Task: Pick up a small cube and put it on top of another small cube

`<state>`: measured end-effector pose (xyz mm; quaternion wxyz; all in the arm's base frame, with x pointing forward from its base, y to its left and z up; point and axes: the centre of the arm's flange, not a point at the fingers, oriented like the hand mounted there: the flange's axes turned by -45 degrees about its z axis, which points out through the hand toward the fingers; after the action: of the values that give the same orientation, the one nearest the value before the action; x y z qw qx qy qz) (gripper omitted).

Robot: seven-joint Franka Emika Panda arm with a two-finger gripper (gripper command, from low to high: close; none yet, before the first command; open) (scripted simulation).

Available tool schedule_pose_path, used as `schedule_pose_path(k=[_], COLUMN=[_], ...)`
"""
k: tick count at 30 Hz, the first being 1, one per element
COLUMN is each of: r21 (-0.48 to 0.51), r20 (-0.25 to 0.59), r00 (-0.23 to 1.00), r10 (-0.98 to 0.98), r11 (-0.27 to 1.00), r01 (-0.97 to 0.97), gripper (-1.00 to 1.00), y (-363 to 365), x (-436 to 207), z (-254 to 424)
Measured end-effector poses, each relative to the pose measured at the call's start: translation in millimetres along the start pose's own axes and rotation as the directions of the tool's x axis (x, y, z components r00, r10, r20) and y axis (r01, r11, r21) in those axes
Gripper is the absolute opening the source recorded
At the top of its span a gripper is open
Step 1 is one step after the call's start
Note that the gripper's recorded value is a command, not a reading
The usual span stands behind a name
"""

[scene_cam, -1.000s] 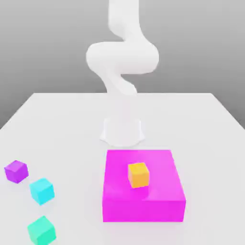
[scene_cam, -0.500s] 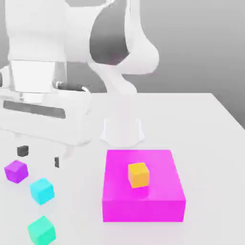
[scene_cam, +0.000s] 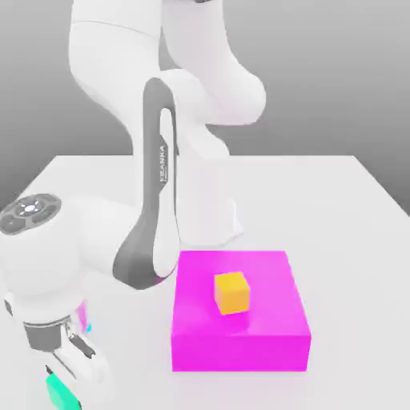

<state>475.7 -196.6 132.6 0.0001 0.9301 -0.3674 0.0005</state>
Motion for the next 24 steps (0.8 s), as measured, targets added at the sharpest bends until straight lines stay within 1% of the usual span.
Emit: schedule_pose_path(k=[4,9,15,19,24], r21=[0.000,0.002,0.026,0.032,0.026], r20=[0.000,0.001,0.008,0.007,0.004], r00=[1.000,1.000,0.972,0.910,0.823], r10=[0.001,-0.013,-0.234,-0.416,-0.568], r11=[1.000,1.000,0.972,0.909,0.823], r01=[-0.001,0.013,0.234,0.415,0.568], gripper=[-1.00,-1.00,-1.00,-1.00,-1.00], y=[0.1,-3.3,-52.3,-86.9,-93.2], x=[-0.1,-3.8,-67.2,-125.3,-183.4], z=[1.7,-56.2,-110.9,-140.2,-168.4])
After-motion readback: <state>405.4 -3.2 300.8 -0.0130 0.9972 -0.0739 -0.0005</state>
